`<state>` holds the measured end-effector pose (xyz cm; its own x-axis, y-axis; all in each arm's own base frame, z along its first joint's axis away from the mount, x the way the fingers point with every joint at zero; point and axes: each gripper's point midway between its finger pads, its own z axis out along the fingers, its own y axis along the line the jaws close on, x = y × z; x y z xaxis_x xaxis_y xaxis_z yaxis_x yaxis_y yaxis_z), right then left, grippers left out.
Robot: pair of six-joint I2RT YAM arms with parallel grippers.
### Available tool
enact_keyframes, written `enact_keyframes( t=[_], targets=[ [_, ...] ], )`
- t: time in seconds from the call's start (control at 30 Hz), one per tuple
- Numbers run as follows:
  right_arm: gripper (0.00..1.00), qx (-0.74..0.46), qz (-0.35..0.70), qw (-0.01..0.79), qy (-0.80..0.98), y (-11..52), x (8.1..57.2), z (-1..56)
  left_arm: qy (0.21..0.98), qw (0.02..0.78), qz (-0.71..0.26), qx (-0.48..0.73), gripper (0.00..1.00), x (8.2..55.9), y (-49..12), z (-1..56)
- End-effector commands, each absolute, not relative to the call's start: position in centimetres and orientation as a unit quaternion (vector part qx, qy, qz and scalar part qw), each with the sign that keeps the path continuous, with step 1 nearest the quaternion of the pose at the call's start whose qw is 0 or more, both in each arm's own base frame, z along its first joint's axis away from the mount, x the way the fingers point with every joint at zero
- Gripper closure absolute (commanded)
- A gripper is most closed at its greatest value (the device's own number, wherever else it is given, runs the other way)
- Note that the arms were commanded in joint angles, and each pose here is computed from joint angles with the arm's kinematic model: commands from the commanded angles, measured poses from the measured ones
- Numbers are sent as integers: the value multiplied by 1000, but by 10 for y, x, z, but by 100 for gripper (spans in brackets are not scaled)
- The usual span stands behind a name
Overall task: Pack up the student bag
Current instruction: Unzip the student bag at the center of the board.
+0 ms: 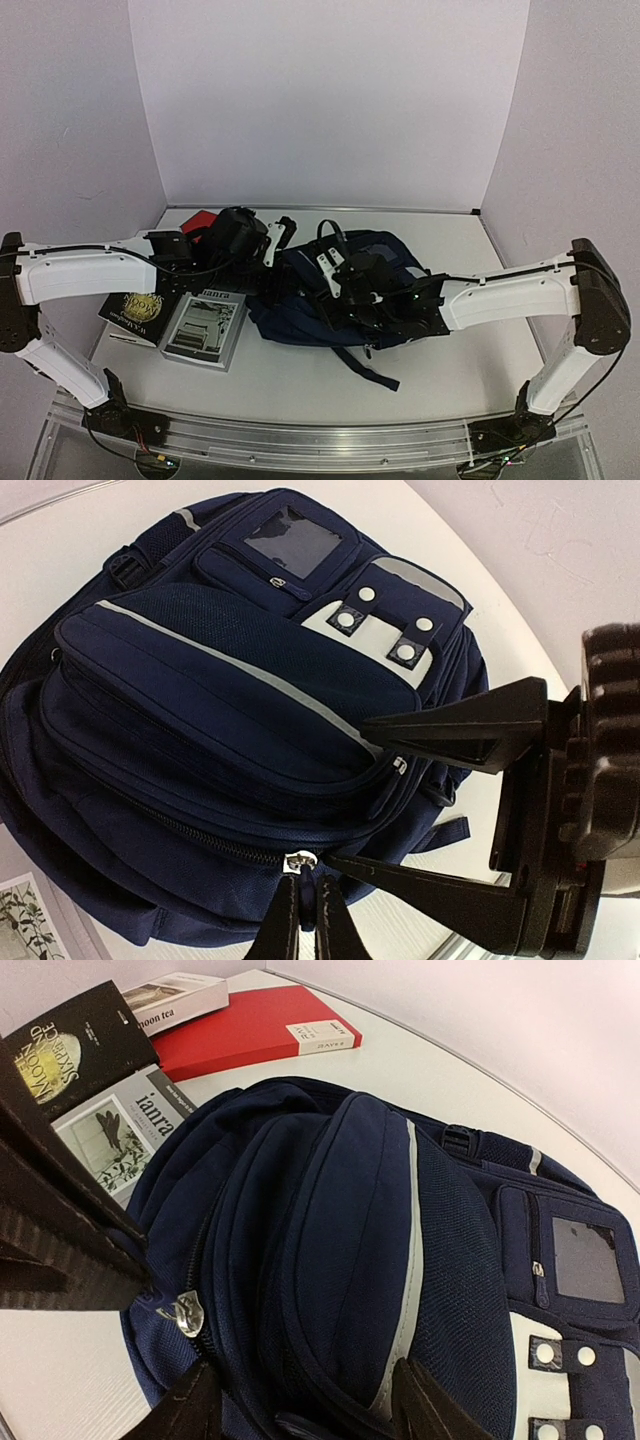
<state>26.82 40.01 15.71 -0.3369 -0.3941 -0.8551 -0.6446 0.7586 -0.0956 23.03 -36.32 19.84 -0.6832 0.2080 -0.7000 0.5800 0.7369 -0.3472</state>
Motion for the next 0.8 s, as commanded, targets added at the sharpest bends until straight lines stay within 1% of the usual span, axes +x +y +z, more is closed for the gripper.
enact_keyframes(
  t=[0.0, 0.03, 0.17, 0.23, 0.4, 0.53, 0.63, 0.77],
  targets=[
    [49, -319, 109, 502, 797, 407, 280, 158, 816, 390, -366, 218, 100, 235, -381, 268],
    [56, -314, 101, 506, 797, 406, 283, 158, 816, 391, -367, 216, 100, 236, -380, 269],
    [89, -292, 87, 529, 792, 399, 290, 166, 819, 382, -370, 213, 100, 240, -377, 264],
    [99, -282, 87, 540, 788, 393, 290, 173, 827, 381, -361, 199, 100, 248, -368, 257],
    [100, -262, 98, 557, 782, 376, 284, 188, 846, 382, -342, 146, 100, 280, -331, 239],
    [100, -251, 116, 562, 780, 361, 275, 195, 849, 404, -319, 122, 100, 307, -304, 235],
    [100, -240, 140, 564, 777, 353, 267, 203, 846, 418, -314, 106, 100, 331, -287, 231],
    [100, -225, 176, 566, 773, 346, 258, 215, 851, 424, -303, 69, 100, 368, -258, 211]
  ],
)
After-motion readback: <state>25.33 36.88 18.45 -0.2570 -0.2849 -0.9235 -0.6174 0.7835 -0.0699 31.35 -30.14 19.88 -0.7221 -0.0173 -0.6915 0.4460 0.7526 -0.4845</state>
